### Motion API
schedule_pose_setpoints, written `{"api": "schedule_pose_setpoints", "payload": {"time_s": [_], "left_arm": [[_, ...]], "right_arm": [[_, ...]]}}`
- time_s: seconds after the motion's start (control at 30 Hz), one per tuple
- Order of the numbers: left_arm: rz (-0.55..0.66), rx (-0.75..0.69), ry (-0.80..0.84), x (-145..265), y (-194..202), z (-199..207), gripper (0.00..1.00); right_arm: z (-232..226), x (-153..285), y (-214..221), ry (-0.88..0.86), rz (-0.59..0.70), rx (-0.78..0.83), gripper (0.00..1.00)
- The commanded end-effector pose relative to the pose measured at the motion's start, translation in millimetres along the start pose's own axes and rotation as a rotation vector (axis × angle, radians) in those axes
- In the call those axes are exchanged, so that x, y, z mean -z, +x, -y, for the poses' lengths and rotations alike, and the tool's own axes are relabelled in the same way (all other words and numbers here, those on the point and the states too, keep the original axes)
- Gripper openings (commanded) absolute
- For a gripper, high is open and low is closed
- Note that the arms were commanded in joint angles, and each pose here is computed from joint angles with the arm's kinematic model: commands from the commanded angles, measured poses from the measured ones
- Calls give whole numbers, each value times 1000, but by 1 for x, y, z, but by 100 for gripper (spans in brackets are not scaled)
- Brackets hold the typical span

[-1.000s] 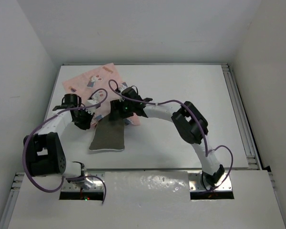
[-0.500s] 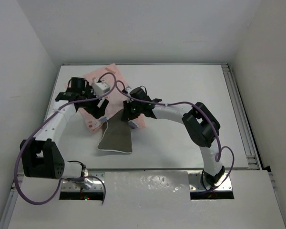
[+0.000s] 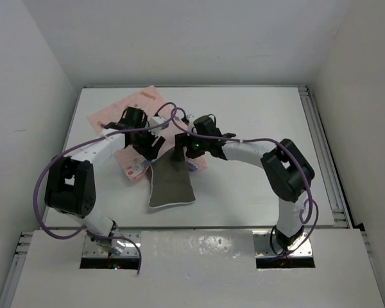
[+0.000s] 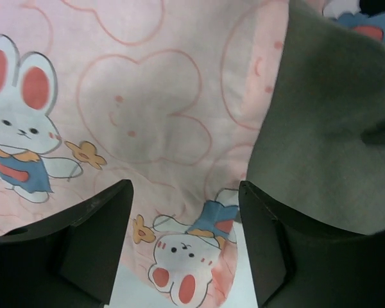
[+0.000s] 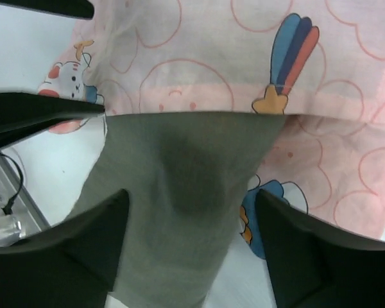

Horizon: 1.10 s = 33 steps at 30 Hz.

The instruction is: Put the pillow into the pillowcase

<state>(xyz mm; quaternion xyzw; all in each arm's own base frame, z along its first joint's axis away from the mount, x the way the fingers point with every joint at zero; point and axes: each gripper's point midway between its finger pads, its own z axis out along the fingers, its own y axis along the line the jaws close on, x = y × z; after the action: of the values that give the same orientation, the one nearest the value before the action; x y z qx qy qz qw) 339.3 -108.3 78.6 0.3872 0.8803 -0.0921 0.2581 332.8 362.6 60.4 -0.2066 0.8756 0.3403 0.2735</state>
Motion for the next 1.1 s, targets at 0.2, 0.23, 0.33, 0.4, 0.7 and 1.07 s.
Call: {"api": "schedule_pose_setpoints", "payload": {"time_s": [0.2,0.23,0.33,0.4,0.7,1.07], "left_arm": [[84,-86,-7,-18,-33,14,70],[85,-94,-10,-20,-34,15,70],[71,-104,-7,-28,-31,17,70],[71,-100,-27,-29,-32,14,65],[62,-101,-65,-21,-36,13,10],[94,-68,-36,22,-78,16,7]], "right_arm": [[2,38,-11,182,206,87,99],[1,39,-10,196,235,97,99],[-14,38,2,156,263,122,99],[-21,31,9,127,265,139,99],[-32,-7,30,63,201,58,91],[-63,3,-1,-40,255,140,0]]}}
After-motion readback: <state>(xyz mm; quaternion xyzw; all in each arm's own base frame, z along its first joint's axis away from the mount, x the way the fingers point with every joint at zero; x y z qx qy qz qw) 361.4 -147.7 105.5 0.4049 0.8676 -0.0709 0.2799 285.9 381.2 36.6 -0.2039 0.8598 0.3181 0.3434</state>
